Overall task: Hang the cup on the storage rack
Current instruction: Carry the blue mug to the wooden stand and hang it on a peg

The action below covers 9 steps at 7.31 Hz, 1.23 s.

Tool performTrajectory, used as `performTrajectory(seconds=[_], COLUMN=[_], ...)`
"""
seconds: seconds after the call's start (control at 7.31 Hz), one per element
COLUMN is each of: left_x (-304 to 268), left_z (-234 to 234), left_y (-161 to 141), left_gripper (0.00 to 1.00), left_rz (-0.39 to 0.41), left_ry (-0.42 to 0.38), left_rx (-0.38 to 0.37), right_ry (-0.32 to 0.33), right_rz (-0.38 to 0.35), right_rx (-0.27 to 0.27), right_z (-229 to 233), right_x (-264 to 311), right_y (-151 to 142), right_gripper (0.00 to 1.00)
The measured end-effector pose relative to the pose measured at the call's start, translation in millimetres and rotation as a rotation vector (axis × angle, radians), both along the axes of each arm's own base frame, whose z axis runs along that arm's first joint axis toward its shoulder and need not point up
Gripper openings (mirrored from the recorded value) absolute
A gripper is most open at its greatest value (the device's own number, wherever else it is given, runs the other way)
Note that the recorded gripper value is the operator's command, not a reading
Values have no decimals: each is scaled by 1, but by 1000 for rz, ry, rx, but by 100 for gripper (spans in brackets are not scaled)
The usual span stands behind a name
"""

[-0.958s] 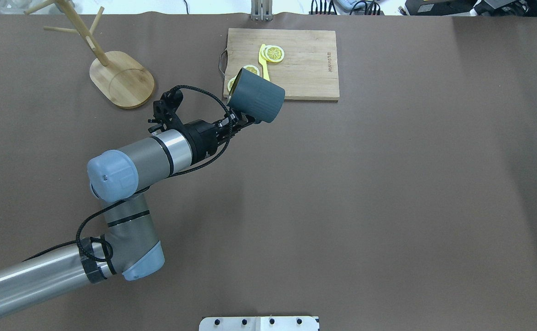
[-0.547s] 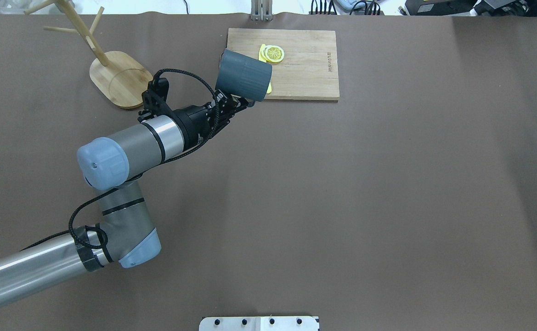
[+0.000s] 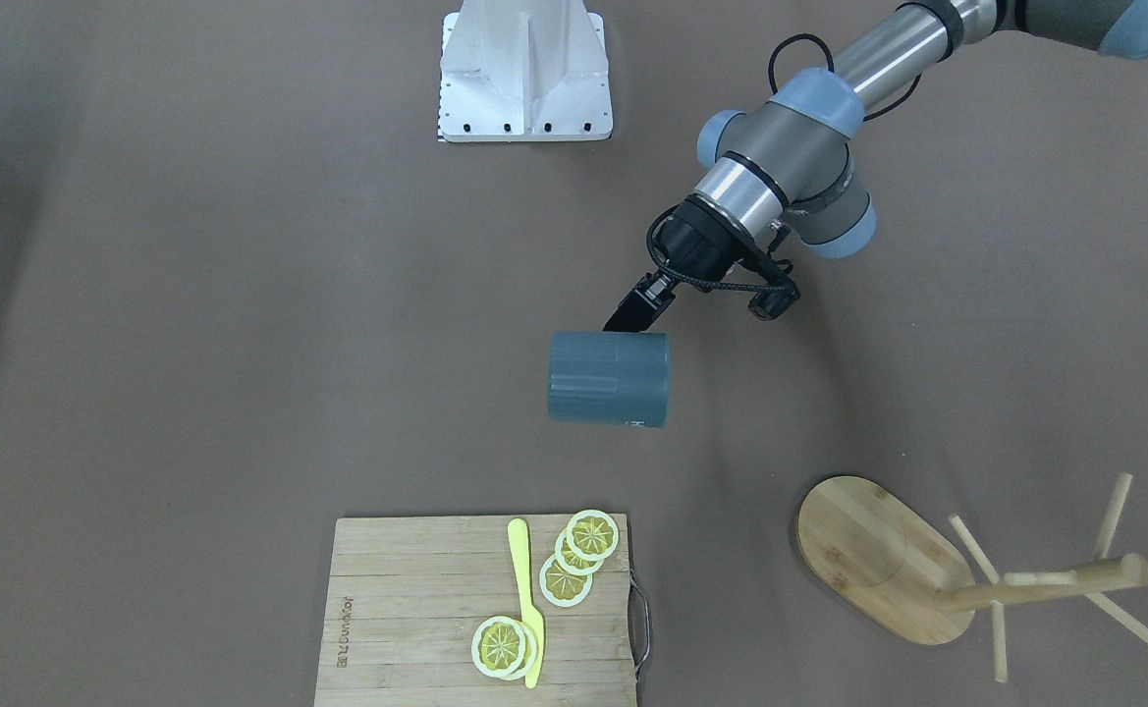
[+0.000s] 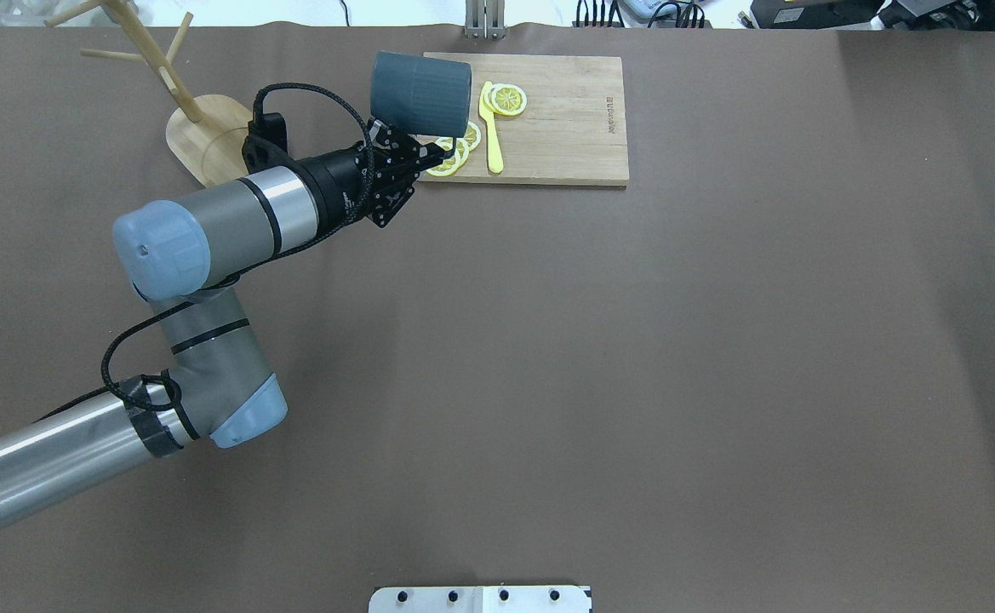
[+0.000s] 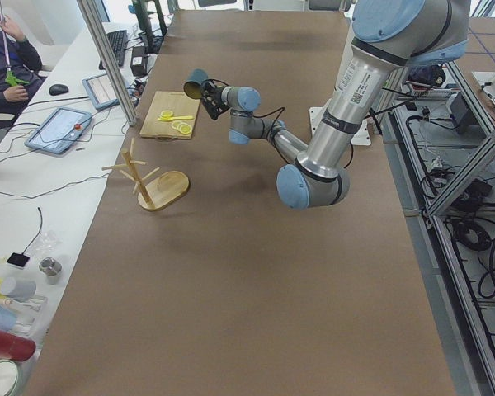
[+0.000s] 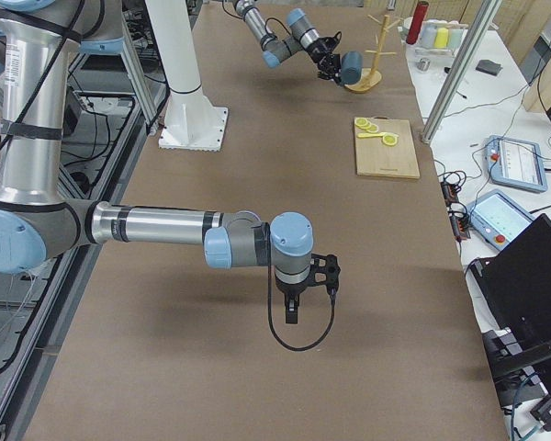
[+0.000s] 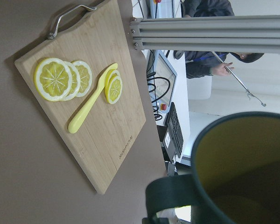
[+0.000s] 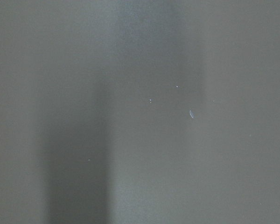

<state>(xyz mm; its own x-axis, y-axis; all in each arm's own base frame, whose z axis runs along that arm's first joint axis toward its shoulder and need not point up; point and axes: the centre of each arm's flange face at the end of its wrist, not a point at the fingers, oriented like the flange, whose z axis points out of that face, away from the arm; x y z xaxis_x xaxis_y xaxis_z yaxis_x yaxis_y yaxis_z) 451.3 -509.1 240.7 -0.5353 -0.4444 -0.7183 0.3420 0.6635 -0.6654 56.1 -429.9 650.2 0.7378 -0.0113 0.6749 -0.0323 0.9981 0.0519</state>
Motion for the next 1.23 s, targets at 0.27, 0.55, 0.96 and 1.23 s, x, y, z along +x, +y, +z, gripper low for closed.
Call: performTrajectory(seconds=[0.27,0.55,0.96,1.23], left_x=[-28,-74,-104,-106], left_z=[46,76,98,104], left_y=[-36,-81,-128,-140], left_gripper=[0,0,0,0], left_rz=[8,-48,-190,-225], left_ry=[138,245,315,315], left_rx=[-66,-211,-355,-388], right_ry=[0,0,-1,0], right_rz=[0,0,1,1], right_rx=[3,9,17,24], right_z=[-1,-4,-8,-11], right_x=[0,0,0,0], right_y=[1,0,0,-2], right_gripper=[100,100,100,100])
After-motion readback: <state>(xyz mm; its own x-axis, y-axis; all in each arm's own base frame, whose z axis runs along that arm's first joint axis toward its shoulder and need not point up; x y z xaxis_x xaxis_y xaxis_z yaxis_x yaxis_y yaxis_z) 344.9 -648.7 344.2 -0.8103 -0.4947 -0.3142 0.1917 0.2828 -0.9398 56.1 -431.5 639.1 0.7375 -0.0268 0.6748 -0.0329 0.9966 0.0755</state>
